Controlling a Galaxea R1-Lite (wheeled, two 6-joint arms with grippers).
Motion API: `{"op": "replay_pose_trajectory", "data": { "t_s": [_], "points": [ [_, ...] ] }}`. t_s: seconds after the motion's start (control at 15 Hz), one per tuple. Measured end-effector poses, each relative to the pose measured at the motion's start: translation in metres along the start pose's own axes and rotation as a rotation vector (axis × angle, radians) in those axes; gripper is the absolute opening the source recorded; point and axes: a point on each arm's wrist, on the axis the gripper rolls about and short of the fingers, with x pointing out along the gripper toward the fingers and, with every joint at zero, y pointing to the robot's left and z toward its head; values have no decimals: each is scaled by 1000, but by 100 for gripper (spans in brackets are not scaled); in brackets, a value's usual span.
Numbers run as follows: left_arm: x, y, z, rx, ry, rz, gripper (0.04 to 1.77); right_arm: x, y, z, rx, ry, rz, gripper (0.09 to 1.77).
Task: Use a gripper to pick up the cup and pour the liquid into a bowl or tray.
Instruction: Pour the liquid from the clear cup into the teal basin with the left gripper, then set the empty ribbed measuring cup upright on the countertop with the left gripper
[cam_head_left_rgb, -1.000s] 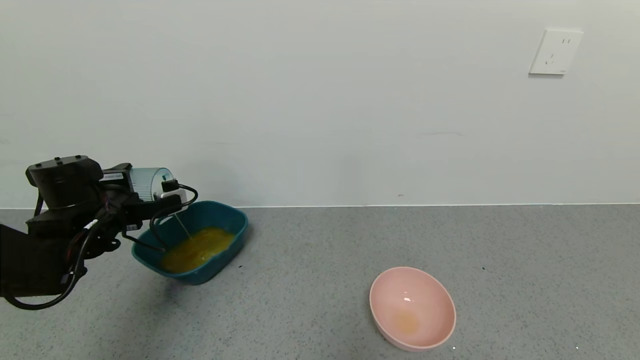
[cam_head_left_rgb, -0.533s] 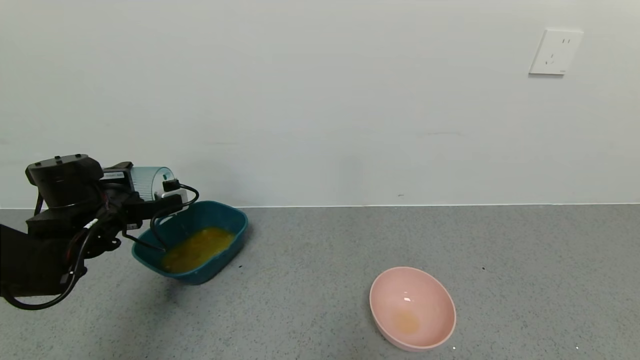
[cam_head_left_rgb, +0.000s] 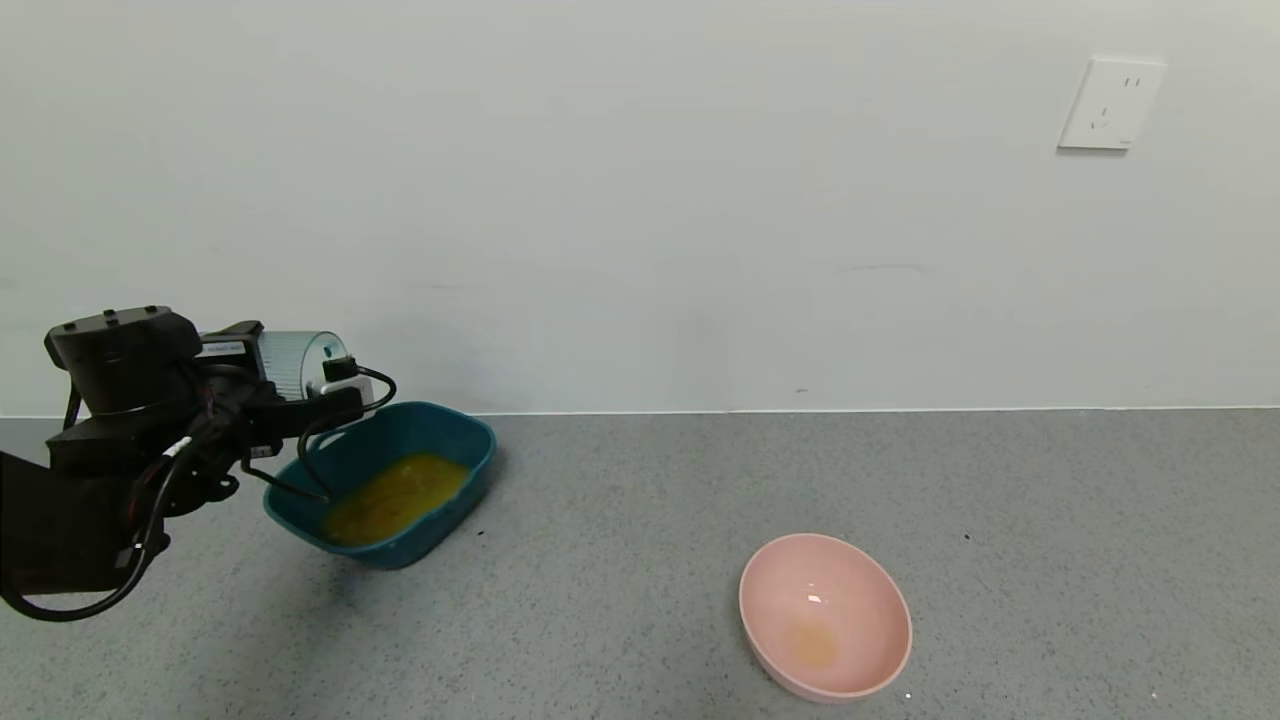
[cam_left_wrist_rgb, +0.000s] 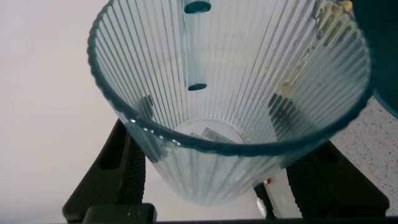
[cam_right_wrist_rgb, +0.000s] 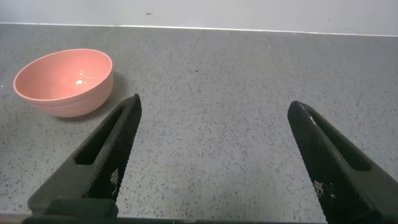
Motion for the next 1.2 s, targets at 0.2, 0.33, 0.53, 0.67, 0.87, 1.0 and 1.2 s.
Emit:
{"op": "replay_pose_trajectory", "data": {
  "t_s": [0.2, 0.33, 0.53, 0.67, 0.87, 1.0, 1.2],
  "points": [
    [-3, 3, 0, -36, -1, 9, 128, 0, 0, 0, 0, 0, 0, 171],
    [-8, 8, -1, -113, -2, 14, 127, 0, 0, 0, 0, 0, 0, 171],
    [-15, 10, -4, -241, -5, 2, 127, 0, 0, 0, 0, 0, 0, 171],
    [-21, 8, -4, -357, -8, -23, 127, 0, 0, 0, 0, 0, 0, 171],
    [-32, 5, -1, -514, -19, -81, 127, 0, 0, 0, 0, 0, 0, 171],
    [-39, 7, 4, -641, -35, -112, 127, 0, 0, 0, 0, 0, 0, 171],
    [-47, 10, 11, -772, -59, -153, 127, 0, 0, 0, 0, 0, 0, 171]
  ]
}}
